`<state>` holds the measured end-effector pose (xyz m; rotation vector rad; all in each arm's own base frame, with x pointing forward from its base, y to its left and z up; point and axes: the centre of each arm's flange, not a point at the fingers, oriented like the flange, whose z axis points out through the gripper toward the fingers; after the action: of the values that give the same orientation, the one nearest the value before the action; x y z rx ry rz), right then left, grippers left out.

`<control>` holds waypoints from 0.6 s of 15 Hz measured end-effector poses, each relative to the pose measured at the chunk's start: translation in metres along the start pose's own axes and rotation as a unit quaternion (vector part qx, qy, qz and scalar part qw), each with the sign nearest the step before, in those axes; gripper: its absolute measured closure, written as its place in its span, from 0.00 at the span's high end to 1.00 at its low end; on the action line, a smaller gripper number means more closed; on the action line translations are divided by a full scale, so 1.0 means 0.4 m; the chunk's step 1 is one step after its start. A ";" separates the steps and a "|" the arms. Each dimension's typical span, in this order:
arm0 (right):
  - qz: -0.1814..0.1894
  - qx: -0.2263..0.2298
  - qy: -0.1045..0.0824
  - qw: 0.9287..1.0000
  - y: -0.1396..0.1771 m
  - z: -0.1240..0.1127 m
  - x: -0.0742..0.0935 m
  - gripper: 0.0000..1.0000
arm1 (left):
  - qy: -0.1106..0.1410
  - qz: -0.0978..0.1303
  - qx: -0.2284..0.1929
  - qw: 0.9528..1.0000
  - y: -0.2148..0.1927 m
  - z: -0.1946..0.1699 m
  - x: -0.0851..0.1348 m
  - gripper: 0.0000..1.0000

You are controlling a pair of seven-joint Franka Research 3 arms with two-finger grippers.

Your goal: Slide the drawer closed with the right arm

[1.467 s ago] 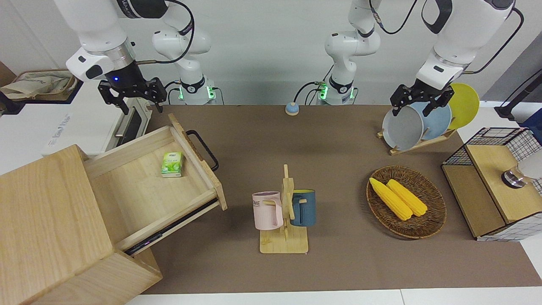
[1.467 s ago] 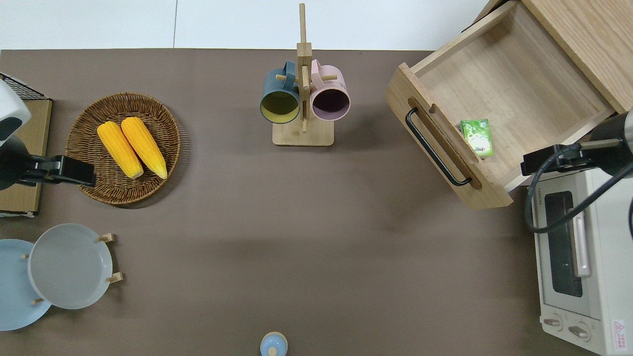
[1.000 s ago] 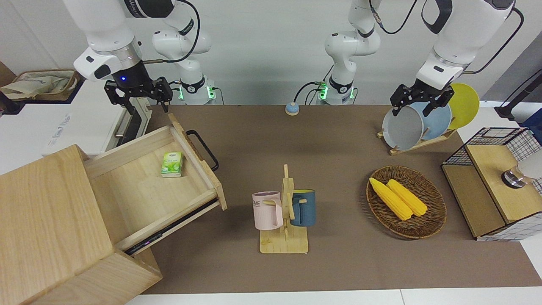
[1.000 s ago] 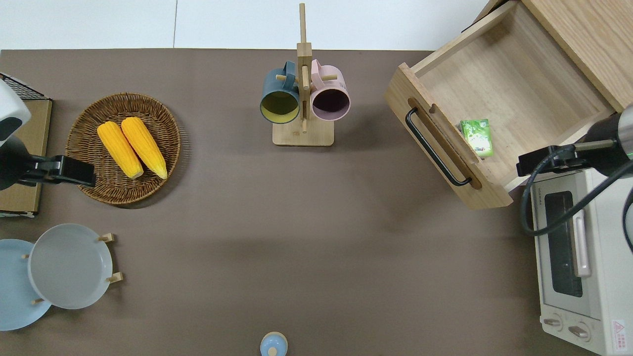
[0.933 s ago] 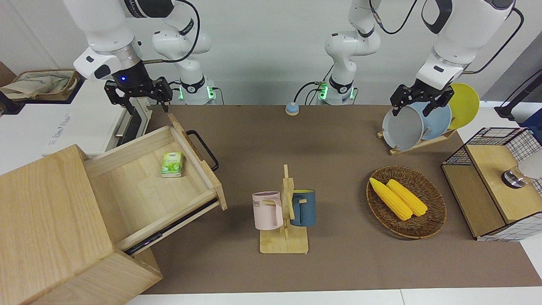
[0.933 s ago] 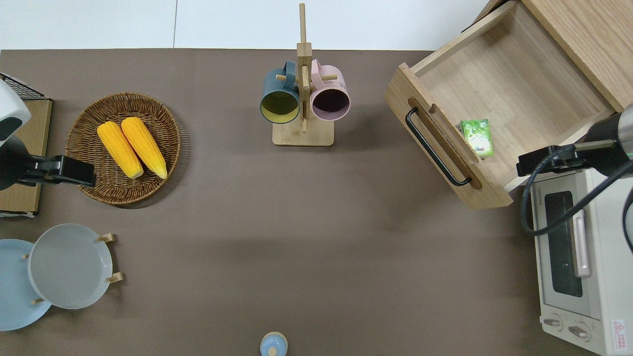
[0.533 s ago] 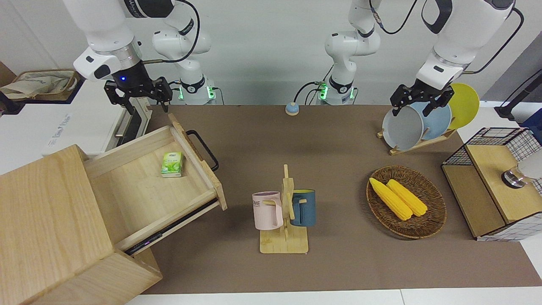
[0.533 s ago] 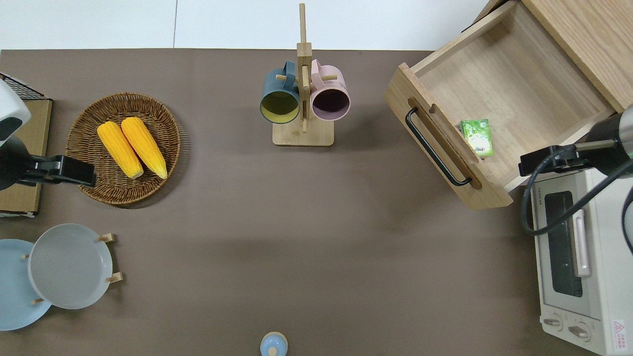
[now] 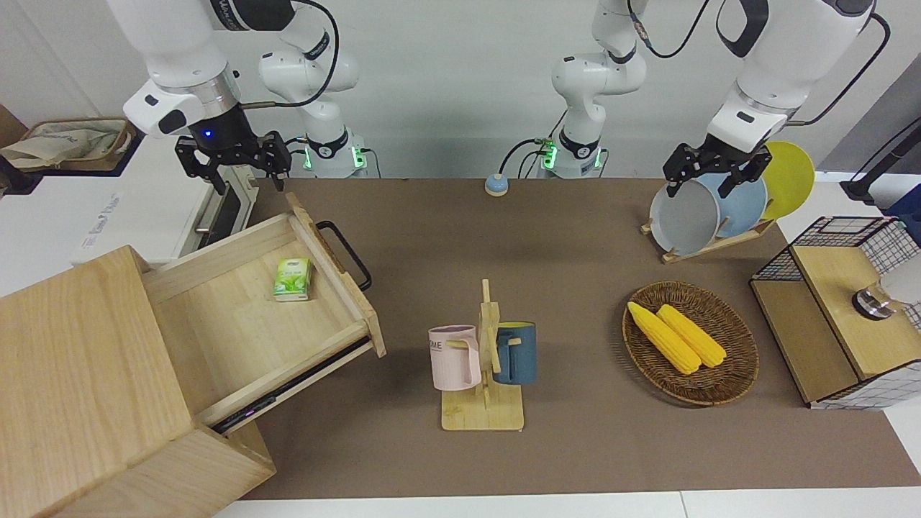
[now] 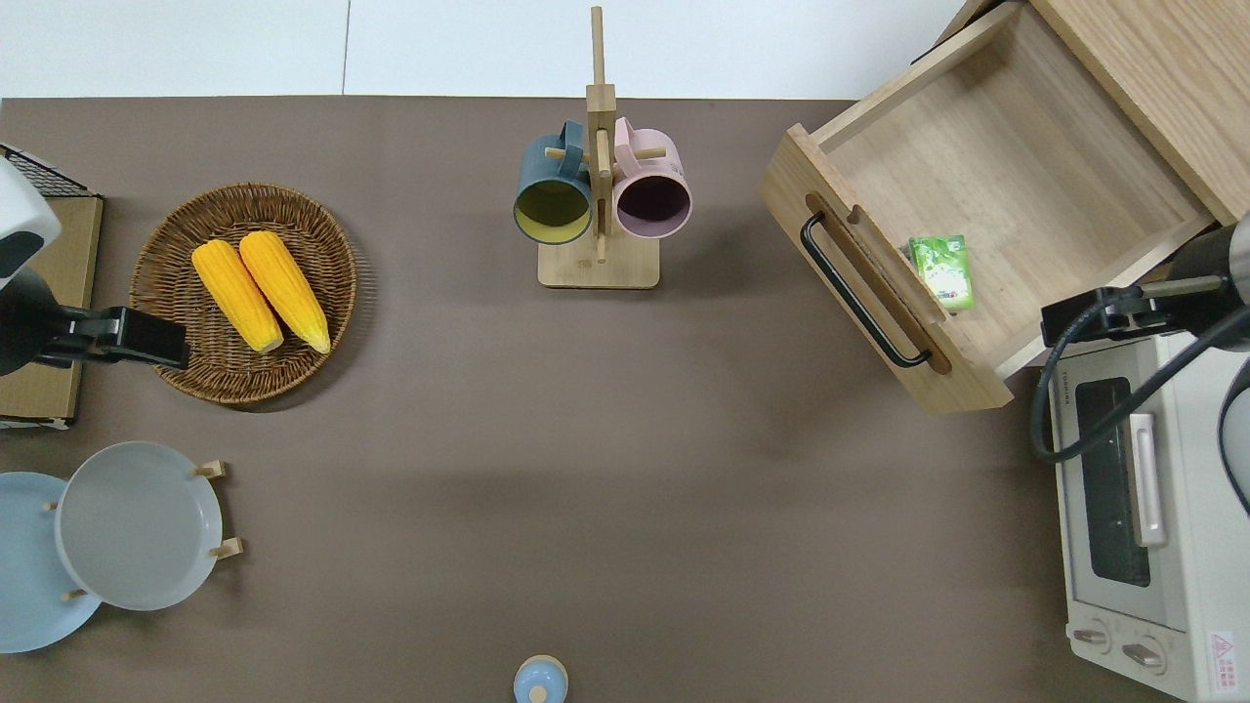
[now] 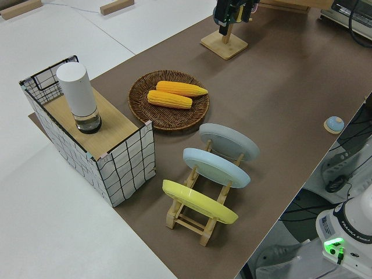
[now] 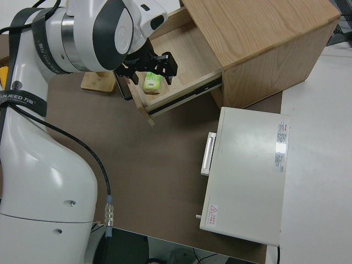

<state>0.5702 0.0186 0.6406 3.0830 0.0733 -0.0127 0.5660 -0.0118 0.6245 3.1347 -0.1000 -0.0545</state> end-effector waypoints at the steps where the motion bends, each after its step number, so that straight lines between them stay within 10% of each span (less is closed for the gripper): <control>1: 0.000 0.000 0.000 1.000 0.000 0.000 0.000 0.97 | 0.000 0.000 0.000 1.000 0.000 0.000 0.000 1.00; 9: -0.001 0.000 0.005 1.000 -0.002 -0.011 0.000 0.10 | 0.000 0.000 0.000 1.000 0.000 0.000 0.000 1.00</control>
<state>0.5701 0.0197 0.6449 3.0828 0.0759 0.0016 0.5660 -0.0118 0.6245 3.1347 -0.1000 -0.0545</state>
